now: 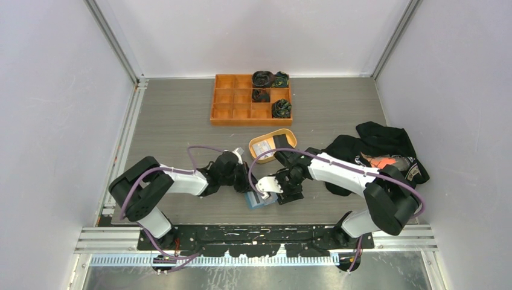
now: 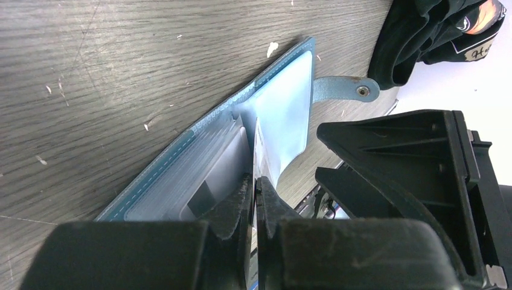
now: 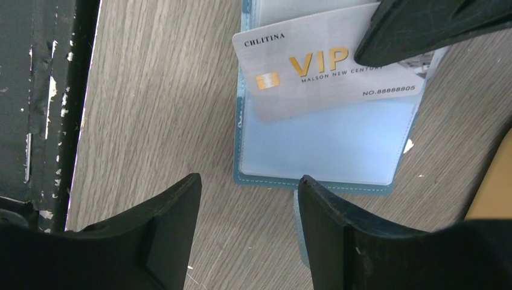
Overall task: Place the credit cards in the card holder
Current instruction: Insert the credit card into the card holder.
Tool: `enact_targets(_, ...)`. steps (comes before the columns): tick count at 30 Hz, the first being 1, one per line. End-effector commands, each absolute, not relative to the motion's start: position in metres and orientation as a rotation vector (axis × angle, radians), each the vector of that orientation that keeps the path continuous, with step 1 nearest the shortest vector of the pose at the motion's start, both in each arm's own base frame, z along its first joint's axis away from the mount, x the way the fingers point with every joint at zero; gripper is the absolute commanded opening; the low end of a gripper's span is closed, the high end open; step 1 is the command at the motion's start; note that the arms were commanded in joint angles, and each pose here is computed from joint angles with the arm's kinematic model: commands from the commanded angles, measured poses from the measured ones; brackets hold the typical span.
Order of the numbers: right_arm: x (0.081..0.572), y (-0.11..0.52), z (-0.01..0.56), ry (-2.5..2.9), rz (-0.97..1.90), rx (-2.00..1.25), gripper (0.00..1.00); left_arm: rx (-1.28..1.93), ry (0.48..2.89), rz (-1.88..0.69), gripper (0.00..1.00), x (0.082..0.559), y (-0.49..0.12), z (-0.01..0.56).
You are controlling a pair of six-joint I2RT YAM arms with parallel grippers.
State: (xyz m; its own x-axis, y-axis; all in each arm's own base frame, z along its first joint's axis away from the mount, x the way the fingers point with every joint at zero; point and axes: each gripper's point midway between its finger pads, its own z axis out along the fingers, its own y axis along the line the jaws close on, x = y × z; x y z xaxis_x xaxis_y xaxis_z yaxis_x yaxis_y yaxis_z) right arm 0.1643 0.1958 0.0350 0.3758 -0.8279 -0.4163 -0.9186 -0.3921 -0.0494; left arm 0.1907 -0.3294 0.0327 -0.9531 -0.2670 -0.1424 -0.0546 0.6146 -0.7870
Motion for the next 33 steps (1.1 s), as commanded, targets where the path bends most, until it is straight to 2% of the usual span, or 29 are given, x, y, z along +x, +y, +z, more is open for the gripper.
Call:
enact_targets(1, 0.168, 0.206, 0.042, 1.501, 0.459, -2.339, 0.65, -0.335, 2.899, -0.89, 0.05, 0.154, -0.279, -0.03)
enact_targets(10, 0.166, 0.217, 0.057, 1.432, 0.475, -2.285, 0.65, -0.341, 2.969, -0.9, 0.01, 0.154, -0.281, -0.029)
enact_targets(25, 0.157, 0.229, 0.059, 1.357, 0.502, -2.278, 0.64, -0.353, 3.023, -0.928, 0.01, 0.156, -0.29, -0.032)
enact_targets(29, 0.154, 0.24, 0.058, 1.351, 0.522, -2.247, 0.57, -0.346, 3.02, -0.945, 0.01, 0.156, -0.293, -0.031)
enact_targets(33, 0.152, 0.253, 0.059, 1.369, 0.551, -2.197, 0.4, -0.343, 3.006, -0.945, 0.03, 0.157, -0.291, -0.029)
